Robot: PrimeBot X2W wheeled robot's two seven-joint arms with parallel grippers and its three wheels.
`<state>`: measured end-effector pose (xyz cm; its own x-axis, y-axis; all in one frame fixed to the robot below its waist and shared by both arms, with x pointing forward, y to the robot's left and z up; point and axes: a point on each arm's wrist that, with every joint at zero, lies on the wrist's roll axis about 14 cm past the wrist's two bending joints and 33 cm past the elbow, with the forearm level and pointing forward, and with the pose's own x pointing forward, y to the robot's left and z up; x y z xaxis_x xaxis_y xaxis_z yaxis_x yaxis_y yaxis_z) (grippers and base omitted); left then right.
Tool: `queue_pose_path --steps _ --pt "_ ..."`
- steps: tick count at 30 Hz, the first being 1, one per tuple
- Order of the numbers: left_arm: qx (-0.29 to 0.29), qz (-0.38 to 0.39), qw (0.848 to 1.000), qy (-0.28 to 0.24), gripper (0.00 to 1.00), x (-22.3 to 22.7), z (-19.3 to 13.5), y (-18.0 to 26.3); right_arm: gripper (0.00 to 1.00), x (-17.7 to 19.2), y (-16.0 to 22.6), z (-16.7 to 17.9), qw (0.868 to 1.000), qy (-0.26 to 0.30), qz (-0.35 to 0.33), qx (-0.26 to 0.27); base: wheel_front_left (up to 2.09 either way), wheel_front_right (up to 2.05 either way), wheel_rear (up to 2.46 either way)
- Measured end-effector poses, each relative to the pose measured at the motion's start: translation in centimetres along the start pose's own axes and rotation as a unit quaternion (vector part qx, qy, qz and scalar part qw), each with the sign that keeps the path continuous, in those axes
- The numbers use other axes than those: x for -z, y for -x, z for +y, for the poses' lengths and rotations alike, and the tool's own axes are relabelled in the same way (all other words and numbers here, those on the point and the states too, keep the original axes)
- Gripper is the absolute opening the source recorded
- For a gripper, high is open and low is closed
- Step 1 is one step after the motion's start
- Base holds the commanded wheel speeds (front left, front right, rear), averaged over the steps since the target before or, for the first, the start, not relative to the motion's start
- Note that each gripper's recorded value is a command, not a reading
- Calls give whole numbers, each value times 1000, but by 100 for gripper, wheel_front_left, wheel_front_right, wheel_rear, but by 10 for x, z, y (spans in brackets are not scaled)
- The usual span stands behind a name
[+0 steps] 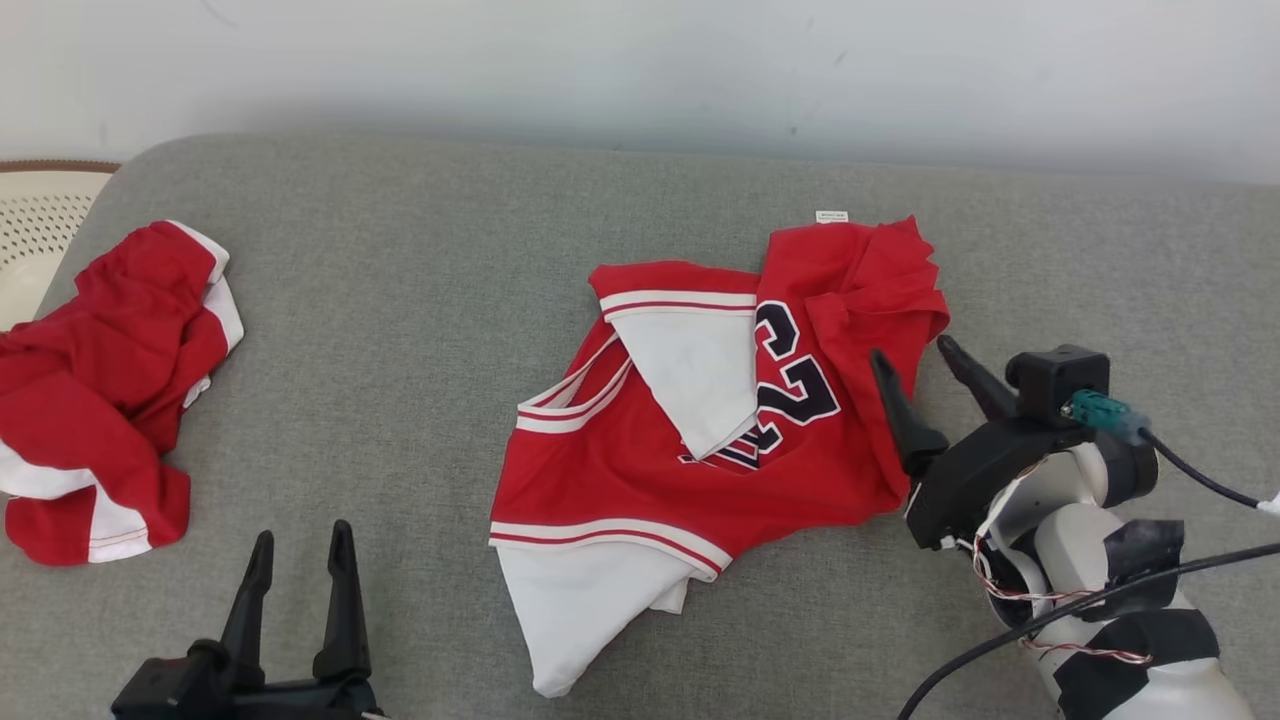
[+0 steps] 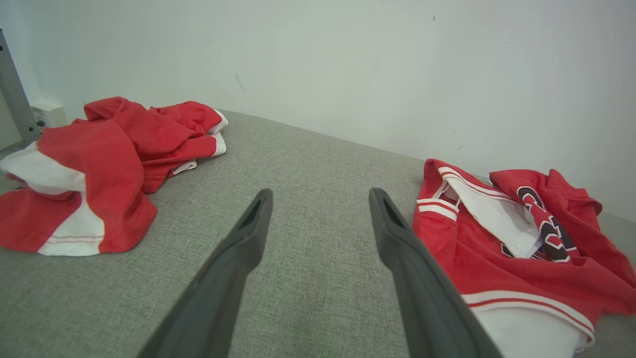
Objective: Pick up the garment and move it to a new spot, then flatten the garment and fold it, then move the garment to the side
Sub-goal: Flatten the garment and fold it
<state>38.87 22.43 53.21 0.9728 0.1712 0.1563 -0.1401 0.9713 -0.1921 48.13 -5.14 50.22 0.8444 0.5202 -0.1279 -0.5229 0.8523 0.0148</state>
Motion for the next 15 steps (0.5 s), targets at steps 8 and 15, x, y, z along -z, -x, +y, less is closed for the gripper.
queue_pose_path --steps 8,15 --pt "-2 2 1000 -1 100 1 2 0 100 5 -19 -8 1000 -14 17 16 0 0 0" --pt "-12 5 1000 -3 100 2 9 2 100 13 -41 -15 999 -20 37 29 0 0 0"
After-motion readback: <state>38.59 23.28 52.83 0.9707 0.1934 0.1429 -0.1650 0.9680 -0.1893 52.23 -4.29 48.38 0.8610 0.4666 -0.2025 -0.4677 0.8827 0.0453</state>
